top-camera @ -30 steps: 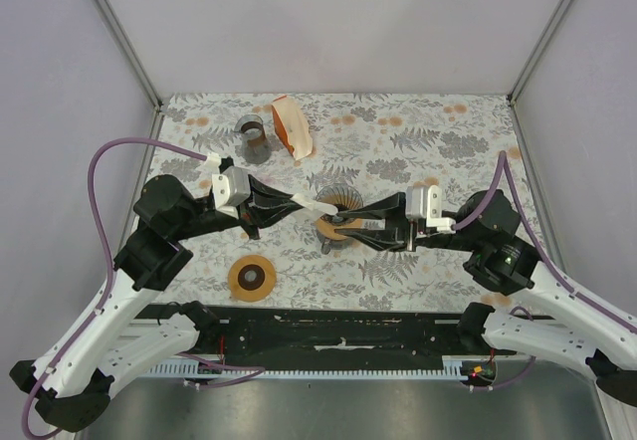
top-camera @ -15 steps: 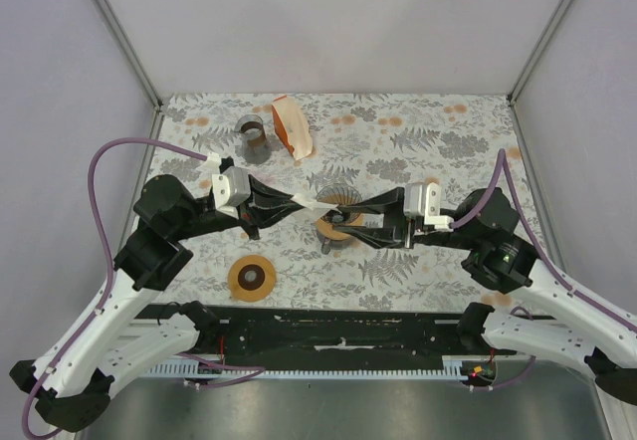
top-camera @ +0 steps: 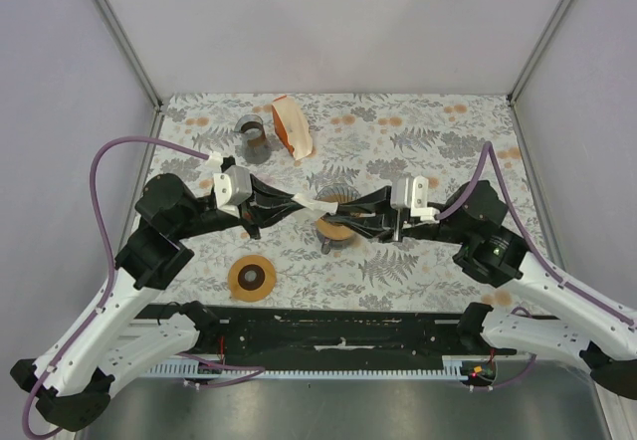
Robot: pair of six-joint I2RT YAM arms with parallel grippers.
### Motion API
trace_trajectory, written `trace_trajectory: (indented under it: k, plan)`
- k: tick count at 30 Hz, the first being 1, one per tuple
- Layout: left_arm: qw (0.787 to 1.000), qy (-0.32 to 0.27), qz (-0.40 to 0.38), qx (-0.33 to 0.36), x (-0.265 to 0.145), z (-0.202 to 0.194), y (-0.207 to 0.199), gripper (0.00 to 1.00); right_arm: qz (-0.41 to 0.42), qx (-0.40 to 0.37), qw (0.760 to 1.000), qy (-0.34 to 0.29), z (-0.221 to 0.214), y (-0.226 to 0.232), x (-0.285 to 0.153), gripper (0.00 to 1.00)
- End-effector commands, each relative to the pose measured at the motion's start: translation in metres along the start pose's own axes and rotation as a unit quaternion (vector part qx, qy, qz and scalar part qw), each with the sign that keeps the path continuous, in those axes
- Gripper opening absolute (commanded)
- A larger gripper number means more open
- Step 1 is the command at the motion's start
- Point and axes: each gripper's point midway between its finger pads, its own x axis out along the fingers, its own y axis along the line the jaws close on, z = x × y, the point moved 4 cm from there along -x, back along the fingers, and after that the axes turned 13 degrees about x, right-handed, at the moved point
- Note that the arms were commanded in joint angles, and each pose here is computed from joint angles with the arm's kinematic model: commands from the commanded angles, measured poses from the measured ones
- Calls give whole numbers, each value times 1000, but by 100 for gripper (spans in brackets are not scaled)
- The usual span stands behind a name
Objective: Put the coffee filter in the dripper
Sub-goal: Place the coffee filter in the coffee dripper.
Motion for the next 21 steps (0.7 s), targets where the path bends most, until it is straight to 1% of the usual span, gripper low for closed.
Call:
trace_trajectory:
  k: [1,3,5,7,9,11,12,14,17,19,20,21]
  plan:
    - [1000,-15,-5,7,0,5,-1,2,-25,-16,999,-39,29,-8,4,23]
    - [1000,-13,-6,7,0,4,-1,2,-35,-13,998,-41,29,-11,4,16]
    - [1000,-13,-6,7,-1,4,-2,2,-39,-14,998,-43,30,-11,3,2]
    - [1000,-9,0,5,-2,3,-1,2,-48,-13,998,-40,30,-13,1,0]
    - [1000,0,13,2,-2,0,3,2,-81,5,996,-31,33,-21,-3,0]
    - [999,13,40,16,-4,-3,10,21,-125,46,991,-20,39,-35,-6,0]
    - [998,17,53,28,-6,-2,15,36,-141,69,988,-9,39,-40,-8,0]
    - [992,35,92,79,-11,-1,29,53,-170,116,979,-5,39,-49,-13,0]
    - [975,63,144,158,-21,4,50,63,-219,205,954,-11,29,-67,-21,0]
    - [961,78,162,209,-26,11,61,64,-247,262,933,-17,19,-80,-24,0]
    - [953,87,162,239,-27,14,65,63,-258,296,919,-23,15,-85,-23,0]
    - [949,90,165,254,-29,20,69,62,-267,323,908,-27,10,-90,-22,0]
